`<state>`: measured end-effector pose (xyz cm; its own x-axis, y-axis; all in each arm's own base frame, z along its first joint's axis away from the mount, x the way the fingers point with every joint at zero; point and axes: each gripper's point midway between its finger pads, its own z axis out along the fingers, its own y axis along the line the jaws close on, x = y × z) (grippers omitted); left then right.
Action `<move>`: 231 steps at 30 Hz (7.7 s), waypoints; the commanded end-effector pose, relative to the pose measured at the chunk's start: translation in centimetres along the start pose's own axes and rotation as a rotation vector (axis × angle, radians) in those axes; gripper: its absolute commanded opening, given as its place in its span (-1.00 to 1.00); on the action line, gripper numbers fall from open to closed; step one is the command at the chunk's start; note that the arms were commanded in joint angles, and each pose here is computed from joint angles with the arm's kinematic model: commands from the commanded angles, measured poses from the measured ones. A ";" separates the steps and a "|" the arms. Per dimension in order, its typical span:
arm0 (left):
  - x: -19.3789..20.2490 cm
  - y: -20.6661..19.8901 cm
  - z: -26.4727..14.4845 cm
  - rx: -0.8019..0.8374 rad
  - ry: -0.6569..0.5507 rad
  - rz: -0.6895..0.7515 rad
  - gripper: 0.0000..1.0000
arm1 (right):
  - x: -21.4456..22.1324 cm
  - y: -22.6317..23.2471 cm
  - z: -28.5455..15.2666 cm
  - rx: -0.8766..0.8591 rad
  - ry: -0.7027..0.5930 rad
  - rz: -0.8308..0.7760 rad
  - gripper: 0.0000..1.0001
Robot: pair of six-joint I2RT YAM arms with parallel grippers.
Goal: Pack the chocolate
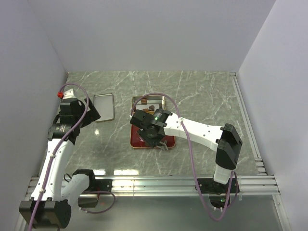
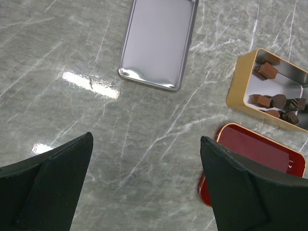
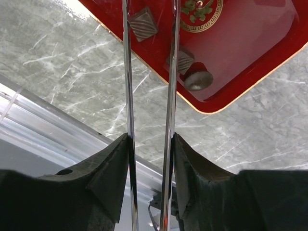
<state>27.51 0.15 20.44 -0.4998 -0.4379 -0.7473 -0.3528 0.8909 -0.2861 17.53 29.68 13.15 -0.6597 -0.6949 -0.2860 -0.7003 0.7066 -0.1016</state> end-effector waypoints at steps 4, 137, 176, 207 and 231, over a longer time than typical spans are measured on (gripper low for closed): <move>-1.3 -0.6 -0.3 0.027 -0.050 -0.008 0.99 | -0.2 0.0 -1.3 -0.004 -0.025 0.011 -0.06; -2.3 -1.8 1.4 0.044 -0.033 -0.016 0.99 | 1.1 -0.8 -6.0 -0.179 -0.045 0.049 -0.04; -1.7 -1.3 1.5 0.036 -0.037 -0.016 0.99 | 1.7 -0.7 -2.8 -0.099 0.032 0.023 -0.07; -2.0 -1.1 0.6 0.037 -0.062 -0.021 0.99 | -6.2 -10.2 -7.3 0.056 -0.201 0.233 -0.39; -2.1 -1.3 0.6 0.039 -0.054 -0.016 0.99 | -12.1 -14.0 -4.7 0.056 -0.295 0.341 -0.12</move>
<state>29.19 -0.31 20.88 -0.4809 -0.4510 -0.7519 -0.3328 0.8873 -0.3193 32.60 26.78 20.21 -0.7706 -0.4035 -0.4933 -0.4484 0.8933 -0.0301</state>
